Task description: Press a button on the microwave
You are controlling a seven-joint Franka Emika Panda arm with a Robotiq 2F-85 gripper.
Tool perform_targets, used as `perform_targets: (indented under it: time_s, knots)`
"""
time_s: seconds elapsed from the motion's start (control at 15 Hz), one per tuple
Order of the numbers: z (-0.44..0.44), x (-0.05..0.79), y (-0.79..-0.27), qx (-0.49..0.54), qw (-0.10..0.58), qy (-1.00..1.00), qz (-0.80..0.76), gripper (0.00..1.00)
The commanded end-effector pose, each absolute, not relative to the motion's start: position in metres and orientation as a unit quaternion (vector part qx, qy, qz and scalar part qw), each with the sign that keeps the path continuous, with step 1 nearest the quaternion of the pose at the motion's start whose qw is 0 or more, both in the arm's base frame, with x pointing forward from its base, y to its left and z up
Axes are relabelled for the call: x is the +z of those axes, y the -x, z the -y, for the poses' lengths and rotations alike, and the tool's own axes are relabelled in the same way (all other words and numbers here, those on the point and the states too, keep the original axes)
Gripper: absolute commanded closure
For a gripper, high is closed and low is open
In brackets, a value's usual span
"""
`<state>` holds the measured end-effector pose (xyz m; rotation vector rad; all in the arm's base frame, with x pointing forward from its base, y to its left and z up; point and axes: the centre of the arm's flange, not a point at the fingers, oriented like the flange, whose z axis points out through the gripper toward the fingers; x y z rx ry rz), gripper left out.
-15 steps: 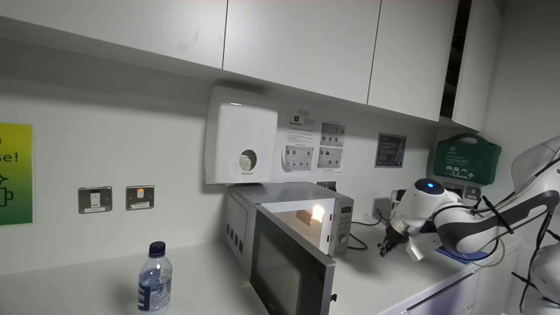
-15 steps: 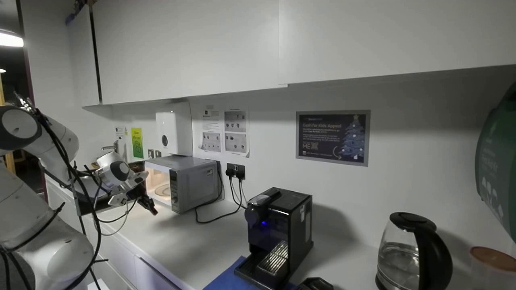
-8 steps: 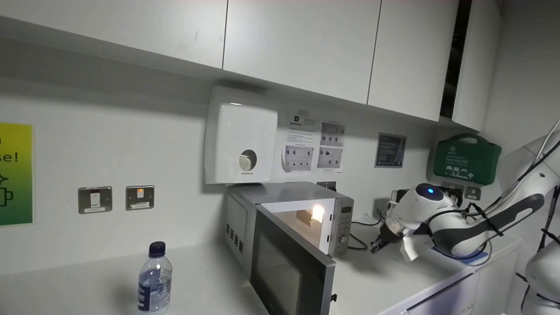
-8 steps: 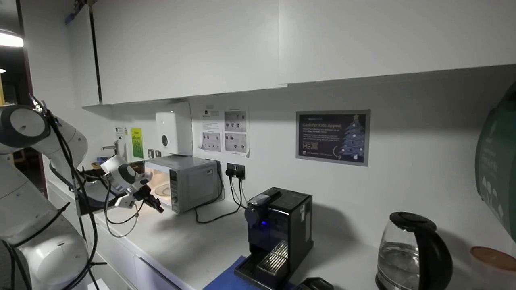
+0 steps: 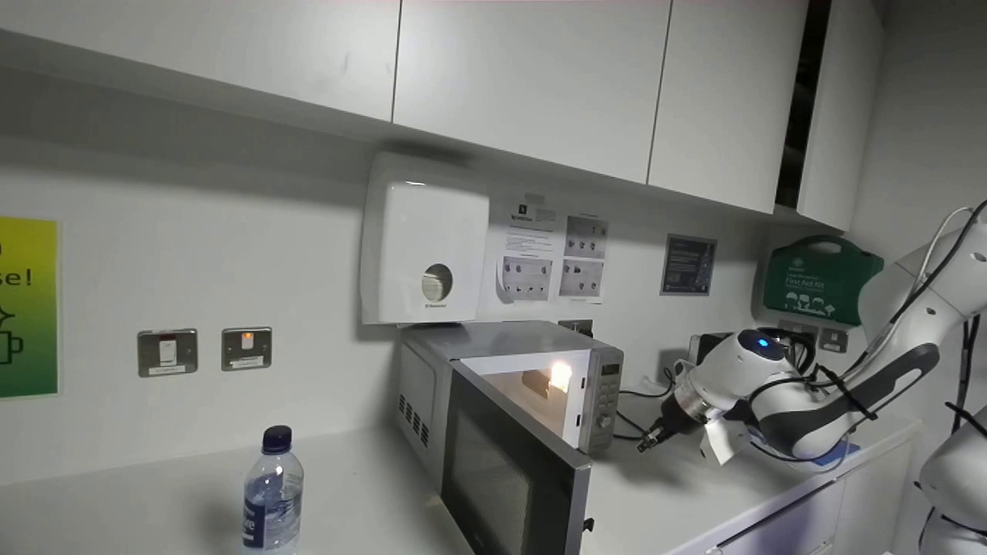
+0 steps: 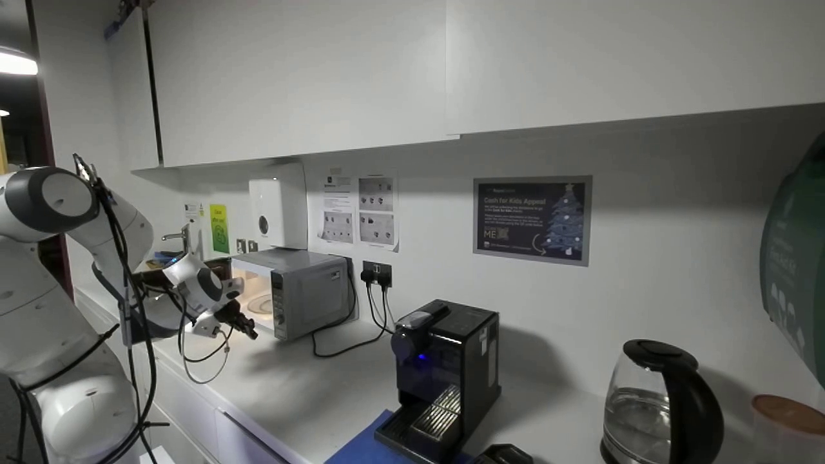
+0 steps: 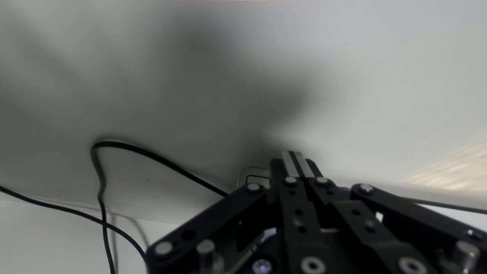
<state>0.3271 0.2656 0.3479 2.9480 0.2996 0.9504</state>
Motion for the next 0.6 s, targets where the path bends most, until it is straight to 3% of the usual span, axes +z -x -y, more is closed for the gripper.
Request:
perform_targets:
  time_s: [0.0,0.53]
  knots:
    - [-0.266,0.345,-0.328,0.302,0.015,-0.948,-0.097,0.99]
    - [-0.267,0.333,-0.330,0.309,0.040,-0.946,-0.085,1.00]
